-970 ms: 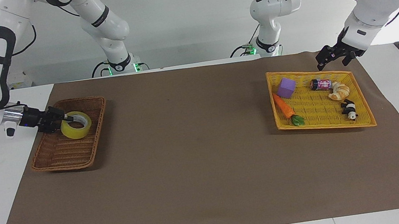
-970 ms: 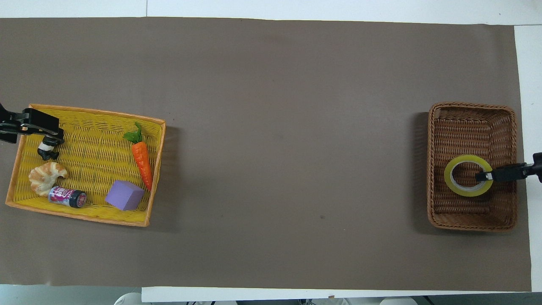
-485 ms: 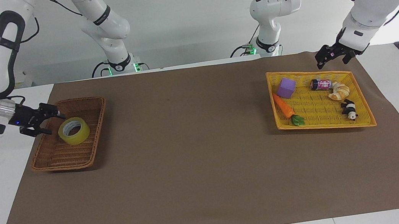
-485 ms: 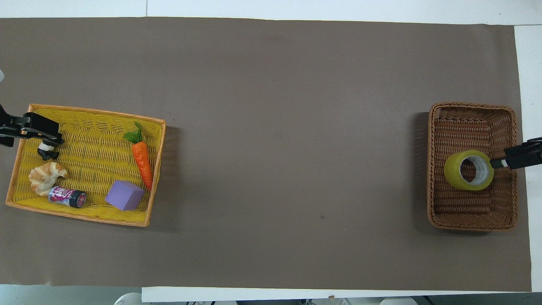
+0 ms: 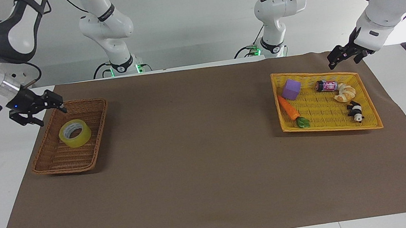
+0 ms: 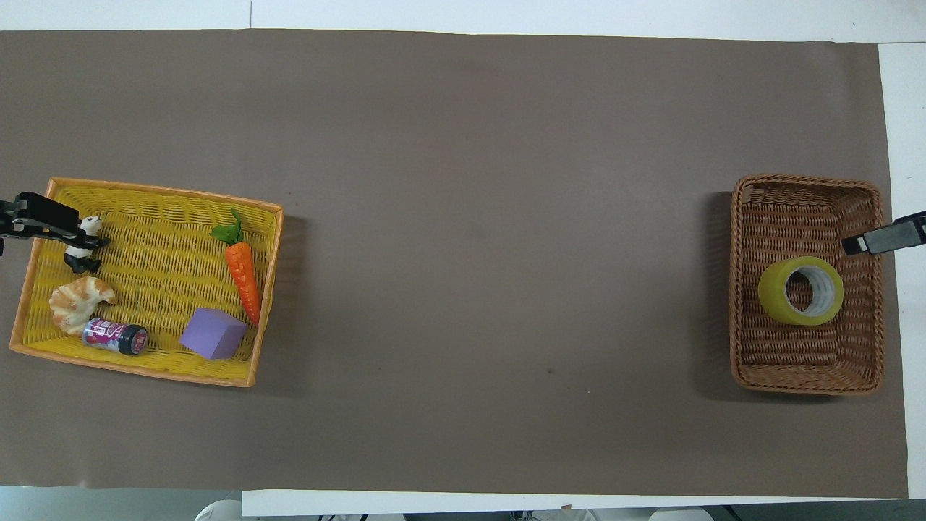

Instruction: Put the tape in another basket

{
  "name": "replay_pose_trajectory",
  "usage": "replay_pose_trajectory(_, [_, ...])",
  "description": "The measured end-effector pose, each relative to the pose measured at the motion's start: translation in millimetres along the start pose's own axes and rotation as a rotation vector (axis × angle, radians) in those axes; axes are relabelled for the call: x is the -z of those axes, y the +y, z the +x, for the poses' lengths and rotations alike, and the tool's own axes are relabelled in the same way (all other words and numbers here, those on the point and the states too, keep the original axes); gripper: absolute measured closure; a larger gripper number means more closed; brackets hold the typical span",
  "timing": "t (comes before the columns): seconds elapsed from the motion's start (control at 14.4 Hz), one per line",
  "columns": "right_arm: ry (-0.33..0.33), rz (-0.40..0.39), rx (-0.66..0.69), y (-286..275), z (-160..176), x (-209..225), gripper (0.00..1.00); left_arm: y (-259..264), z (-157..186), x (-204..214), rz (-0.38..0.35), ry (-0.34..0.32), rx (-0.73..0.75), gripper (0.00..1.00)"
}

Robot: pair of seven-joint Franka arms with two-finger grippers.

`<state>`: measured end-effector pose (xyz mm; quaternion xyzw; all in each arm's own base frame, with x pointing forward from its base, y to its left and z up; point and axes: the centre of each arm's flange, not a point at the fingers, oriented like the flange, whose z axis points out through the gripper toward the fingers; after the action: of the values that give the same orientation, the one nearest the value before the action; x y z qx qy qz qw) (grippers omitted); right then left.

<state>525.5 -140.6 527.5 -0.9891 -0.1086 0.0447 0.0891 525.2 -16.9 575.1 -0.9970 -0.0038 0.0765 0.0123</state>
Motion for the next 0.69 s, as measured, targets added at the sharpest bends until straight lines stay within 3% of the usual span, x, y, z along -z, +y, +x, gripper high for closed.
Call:
replay_pose_trajectory(0.28, [-0.023, -0.125, -0.122, -44, -6, 43, 0.0, 0, 0, 0, 0.0, 0.0, 0.0, 0.0])
replay_pose_trajectory(0.48, [-0.036, -0.147, -0.148, -63, 3, 78, 0.0, 0, 0, 0, 0.0, 0.0, 0.0, 0.0])
replay_pose_trajectory(0.69, [-0.067, -0.154, -0.194, -78, 20, 79, 0.0, 0, 0, 0, 0.0, 0.0, 0.0, 0.0])
